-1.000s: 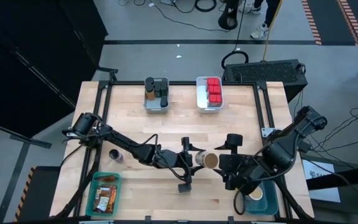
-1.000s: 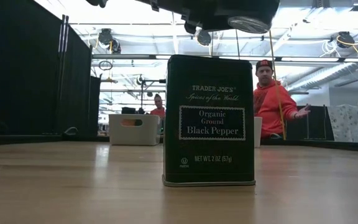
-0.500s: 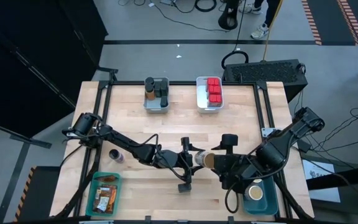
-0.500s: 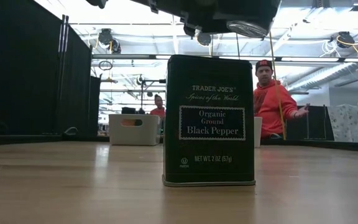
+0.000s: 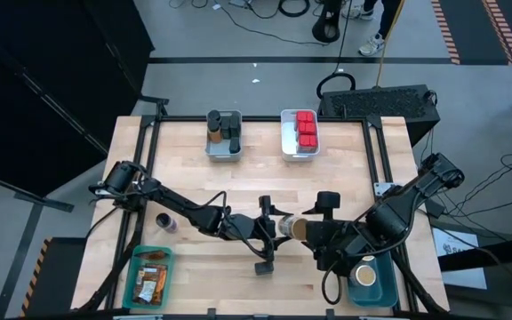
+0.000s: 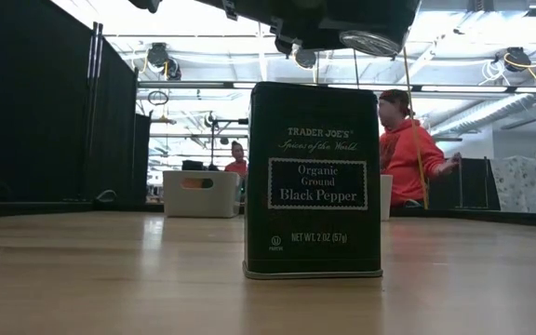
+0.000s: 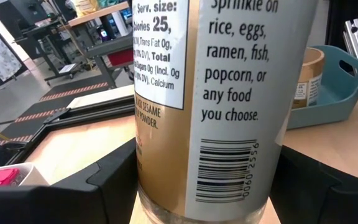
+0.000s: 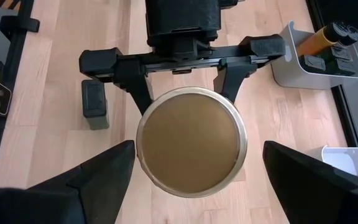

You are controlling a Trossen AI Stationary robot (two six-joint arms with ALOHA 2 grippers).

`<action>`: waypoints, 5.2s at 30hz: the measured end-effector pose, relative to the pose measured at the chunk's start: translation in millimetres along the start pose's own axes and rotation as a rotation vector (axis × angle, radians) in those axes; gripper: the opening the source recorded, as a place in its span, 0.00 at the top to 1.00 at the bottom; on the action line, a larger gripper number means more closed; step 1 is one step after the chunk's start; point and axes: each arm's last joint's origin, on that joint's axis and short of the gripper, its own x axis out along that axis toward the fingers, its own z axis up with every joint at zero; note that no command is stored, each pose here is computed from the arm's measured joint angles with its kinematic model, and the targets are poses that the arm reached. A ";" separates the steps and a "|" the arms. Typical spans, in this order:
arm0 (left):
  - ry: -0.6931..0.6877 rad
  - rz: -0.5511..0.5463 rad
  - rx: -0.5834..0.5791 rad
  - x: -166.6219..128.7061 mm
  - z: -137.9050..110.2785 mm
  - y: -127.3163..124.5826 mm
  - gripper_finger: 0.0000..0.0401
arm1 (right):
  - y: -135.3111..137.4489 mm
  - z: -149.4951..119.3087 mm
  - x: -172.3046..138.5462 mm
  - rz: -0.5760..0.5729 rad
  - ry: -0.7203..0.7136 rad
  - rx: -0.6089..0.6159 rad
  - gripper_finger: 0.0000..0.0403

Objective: Sort spices by type
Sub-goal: Put the gold spice bottle into the blue bin

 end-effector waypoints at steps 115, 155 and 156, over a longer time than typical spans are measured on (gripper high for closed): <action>0.043 0.019 -0.048 -0.7 -4.0 -1.2 0.17 | 48.5 -132.7 -108.2 0.226 0.483 0.639 0.37; 0.042 0.019 -0.049 -0.6 -3.9 -1.2 0.17 | 86.6 -215.8 -56.2 0.208 0.527 0.632 0.37; 0.042 0.019 -0.049 -0.5 -4.0 -1.1 0.17 | 86.8 -216.4 -54.3 0.209 0.526 0.627 0.37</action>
